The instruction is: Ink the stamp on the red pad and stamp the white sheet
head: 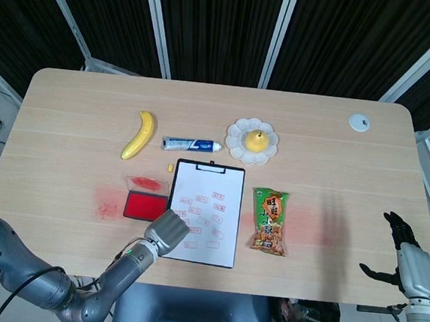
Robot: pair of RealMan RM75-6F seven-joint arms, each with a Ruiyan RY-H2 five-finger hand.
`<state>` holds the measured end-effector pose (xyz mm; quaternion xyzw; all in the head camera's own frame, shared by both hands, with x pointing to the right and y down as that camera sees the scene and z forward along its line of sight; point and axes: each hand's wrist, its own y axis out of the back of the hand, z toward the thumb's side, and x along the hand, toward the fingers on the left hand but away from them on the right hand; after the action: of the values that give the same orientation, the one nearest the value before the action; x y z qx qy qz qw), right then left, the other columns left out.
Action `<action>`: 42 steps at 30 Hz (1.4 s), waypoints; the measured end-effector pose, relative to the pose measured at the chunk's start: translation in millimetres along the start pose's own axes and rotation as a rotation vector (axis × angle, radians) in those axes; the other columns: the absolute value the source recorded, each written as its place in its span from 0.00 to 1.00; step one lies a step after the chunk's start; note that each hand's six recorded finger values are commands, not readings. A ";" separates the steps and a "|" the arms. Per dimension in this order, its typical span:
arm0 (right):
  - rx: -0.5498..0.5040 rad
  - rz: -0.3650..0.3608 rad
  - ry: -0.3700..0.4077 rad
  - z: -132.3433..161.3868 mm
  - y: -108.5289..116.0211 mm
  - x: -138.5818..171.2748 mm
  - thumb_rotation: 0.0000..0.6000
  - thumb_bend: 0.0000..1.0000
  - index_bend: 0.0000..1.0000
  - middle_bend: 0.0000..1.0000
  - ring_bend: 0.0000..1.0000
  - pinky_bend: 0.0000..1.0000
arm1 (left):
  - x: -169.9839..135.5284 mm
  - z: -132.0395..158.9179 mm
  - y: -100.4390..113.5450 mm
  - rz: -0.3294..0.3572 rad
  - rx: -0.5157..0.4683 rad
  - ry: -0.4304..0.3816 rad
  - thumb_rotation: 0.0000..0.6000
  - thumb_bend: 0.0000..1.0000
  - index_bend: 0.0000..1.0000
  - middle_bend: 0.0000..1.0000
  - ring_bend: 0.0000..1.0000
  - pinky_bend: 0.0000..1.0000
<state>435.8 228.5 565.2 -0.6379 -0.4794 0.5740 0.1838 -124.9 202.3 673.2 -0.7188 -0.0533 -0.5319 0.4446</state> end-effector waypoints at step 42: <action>-0.009 0.009 -0.002 -0.1 -0.7 0.0 1.00 0.04 0.06 0.00 0.00 0.22 | 13.8 7.9 -12.4 -0.020 0.027 -0.009 1.00 0.63 0.80 0.87 0.88 1.00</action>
<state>435.6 228.9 565.8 -0.6403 -0.4793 0.5733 0.1781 -120.1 209.7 691.3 -0.7145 -0.0695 -0.5322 0.4487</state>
